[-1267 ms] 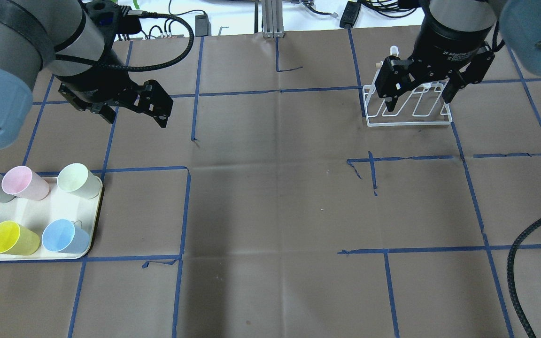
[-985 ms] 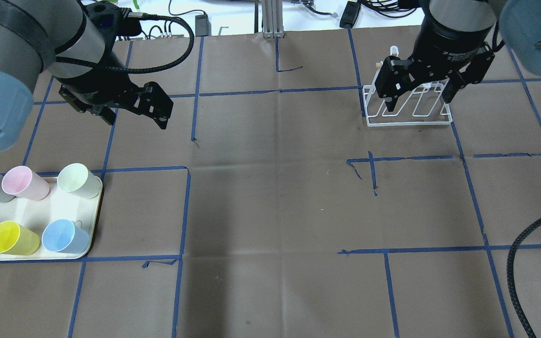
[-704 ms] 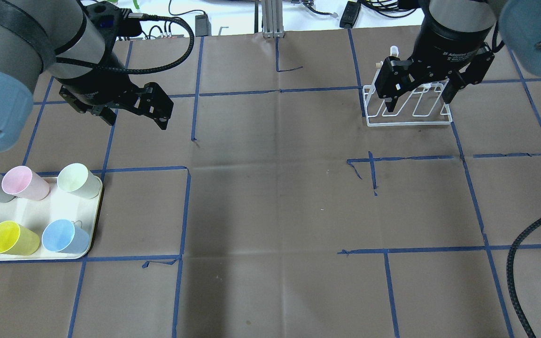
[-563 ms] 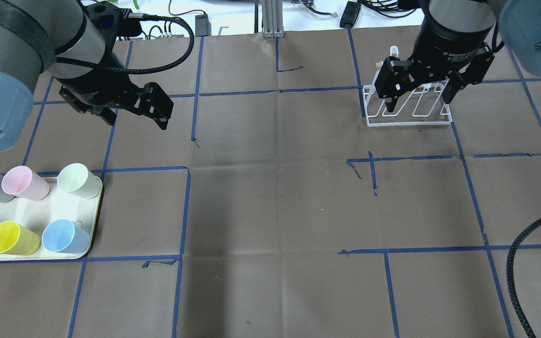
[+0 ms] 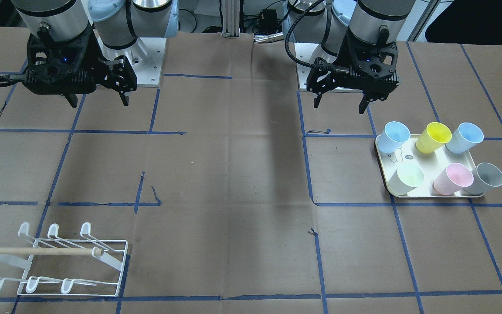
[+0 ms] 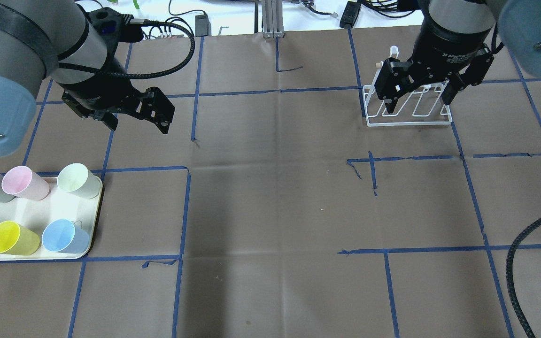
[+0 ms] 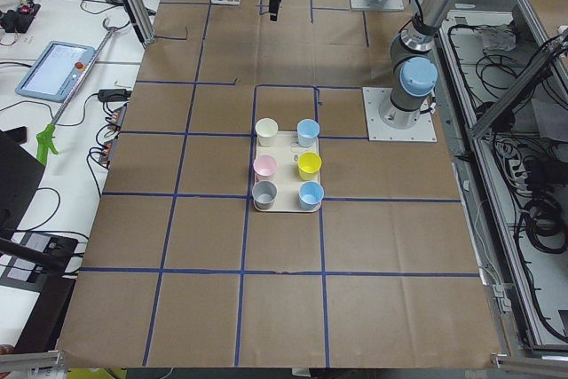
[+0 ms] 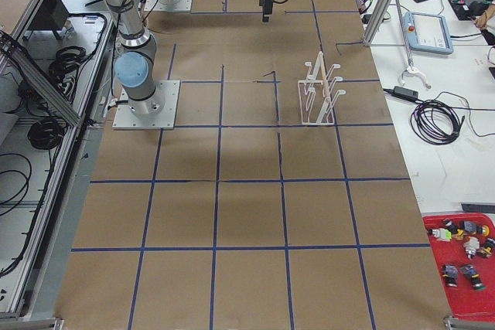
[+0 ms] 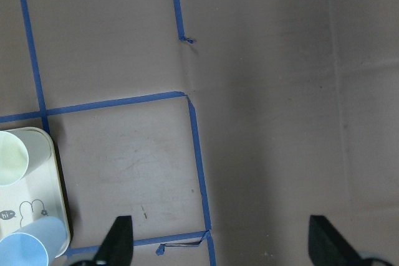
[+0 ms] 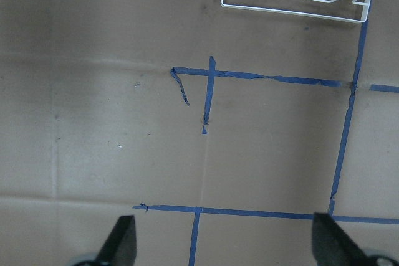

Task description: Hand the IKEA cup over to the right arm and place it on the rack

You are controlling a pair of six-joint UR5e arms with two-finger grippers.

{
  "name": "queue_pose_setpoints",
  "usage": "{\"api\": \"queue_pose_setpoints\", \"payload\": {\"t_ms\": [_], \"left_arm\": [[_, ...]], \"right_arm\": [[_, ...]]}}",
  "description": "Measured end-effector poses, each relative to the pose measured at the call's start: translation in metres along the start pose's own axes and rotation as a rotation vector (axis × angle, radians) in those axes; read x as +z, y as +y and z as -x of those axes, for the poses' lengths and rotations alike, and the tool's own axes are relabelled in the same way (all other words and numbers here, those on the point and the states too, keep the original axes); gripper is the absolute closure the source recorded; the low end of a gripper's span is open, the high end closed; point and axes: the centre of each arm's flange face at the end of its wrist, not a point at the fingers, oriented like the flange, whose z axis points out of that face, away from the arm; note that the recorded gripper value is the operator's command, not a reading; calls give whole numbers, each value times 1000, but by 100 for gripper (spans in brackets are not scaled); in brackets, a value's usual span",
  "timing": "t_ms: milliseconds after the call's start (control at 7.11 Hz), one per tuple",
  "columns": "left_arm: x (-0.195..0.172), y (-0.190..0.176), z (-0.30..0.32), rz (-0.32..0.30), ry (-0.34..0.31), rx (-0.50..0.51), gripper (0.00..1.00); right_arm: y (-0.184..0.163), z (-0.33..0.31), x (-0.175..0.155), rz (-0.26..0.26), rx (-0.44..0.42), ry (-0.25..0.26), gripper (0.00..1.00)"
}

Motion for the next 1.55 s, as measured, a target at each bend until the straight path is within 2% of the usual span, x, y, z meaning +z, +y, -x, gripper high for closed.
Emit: {"api": "queue_pose_setpoints", "payload": {"t_ms": [422,985,1267,1548], "left_arm": [[10,-1,37,31,-7,-48,0],[54,17,167,93,10,-75,1],[78,30,215,75,5,-86,1],[115,33,227,45,-14,-88,1]], "right_arm": [[0,0,1,1,0,0,0],[0,0,0,0,0,-2,0],[0,0,0,-1,0,-1,0],[0,0,0,-1,0,-1,0]]}}
